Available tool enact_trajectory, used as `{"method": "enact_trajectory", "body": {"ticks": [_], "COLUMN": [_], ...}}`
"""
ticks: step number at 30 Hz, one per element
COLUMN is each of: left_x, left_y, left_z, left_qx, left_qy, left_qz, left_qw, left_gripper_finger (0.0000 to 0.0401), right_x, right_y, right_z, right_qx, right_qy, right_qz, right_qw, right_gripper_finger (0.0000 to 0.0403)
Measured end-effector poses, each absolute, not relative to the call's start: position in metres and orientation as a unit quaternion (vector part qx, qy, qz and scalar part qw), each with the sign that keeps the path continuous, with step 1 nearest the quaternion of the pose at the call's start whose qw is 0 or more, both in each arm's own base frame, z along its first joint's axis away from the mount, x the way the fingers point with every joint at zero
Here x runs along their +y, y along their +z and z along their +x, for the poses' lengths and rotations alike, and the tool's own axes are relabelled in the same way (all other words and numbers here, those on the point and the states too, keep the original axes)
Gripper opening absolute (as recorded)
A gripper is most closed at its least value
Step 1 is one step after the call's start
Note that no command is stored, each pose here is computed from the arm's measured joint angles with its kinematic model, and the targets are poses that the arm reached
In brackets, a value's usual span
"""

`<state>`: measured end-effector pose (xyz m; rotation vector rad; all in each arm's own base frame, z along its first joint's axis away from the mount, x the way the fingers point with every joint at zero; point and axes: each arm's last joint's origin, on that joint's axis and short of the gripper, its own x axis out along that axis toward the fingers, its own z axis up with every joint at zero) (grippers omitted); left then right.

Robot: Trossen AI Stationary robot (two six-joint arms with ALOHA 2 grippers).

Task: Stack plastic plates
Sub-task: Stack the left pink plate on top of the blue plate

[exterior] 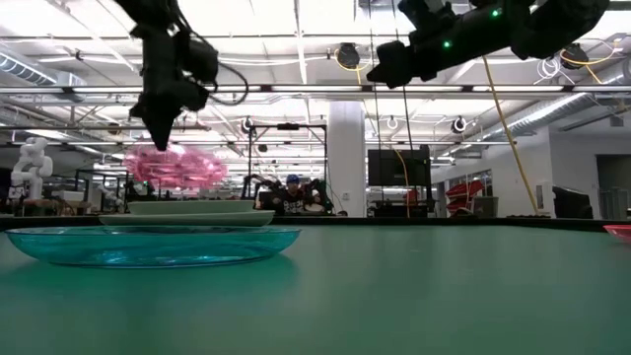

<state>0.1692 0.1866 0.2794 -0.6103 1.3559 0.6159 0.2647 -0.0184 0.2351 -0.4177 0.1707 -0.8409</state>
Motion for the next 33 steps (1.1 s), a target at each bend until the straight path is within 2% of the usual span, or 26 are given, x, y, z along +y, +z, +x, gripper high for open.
{"method": "enact_trajectory", "body": {"ticks": [15,29,33], "left_x": [0.209,0.215,0.216], "left_y": [0.251,0.249,0.249], "left_z": [0.172,0.174,0.175], "left_qx": [0.63,0.61,0.603], "left_qy": [0.267,0.286,0.293], "left_qz": [-0.326,-0.333,-0.336], "left_qw": [0.652,0.66,0.662], "left_gripper_finger": [0.0003,0.0003,0.0018], "right_x": [-0.019,-0.019,-0.019], "right_y": [0.233,0.232,0.232], "right_z": [0.265,0.265,0.265], "right_qx": [0.095,0.098,0.098], "right_qy": [-0.403,-0.403,-0.403], "right_qz": [-0.206,-0.208,-0.208], "right_qw": [0.887,0.886,0.886], "right_gripper_finger": [0.0164,0.0164,0.0164]}}
